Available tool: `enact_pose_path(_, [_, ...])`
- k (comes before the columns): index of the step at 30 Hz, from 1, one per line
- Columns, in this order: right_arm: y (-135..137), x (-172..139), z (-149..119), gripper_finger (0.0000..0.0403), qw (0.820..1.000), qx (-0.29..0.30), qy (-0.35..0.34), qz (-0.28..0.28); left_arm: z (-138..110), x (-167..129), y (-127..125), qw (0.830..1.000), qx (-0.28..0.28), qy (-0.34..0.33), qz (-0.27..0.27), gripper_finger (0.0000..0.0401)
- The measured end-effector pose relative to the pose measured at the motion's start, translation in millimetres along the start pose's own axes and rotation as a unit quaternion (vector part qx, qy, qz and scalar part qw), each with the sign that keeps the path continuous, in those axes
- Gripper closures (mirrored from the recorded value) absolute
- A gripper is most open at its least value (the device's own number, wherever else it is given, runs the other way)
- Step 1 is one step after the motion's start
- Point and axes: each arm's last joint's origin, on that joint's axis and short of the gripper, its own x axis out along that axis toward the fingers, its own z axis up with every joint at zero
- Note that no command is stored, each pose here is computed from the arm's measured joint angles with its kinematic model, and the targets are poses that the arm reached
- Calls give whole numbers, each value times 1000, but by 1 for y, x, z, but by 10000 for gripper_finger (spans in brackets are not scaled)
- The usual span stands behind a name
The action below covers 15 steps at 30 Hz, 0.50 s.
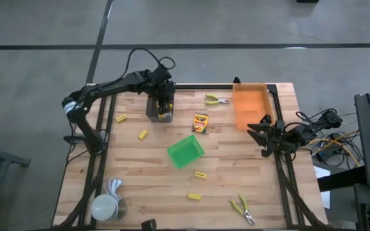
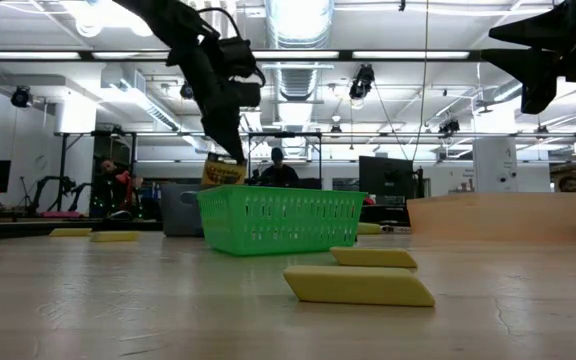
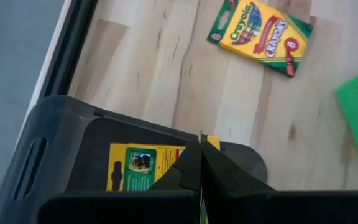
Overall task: Pick & Place School Supplies
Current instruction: Stack the bottom yellow crayon box on the yellow crayon box in the black bin
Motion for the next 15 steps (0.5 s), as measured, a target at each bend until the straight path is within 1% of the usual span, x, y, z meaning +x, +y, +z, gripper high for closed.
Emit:
enact_pose_path(3, [0,0,0,255,1000,0,0,0,-8,10,5,1000,-11,-12,-2,401])
enact_pose_path(10, [0,0,0,255,1000,0,0,0,-29,25,12,998,-34,-41,-29,401])
enact_pose_path(15, [0,0,0,255,1000,0,0,0,-34,26,23,998,-42,-50,-12,401])
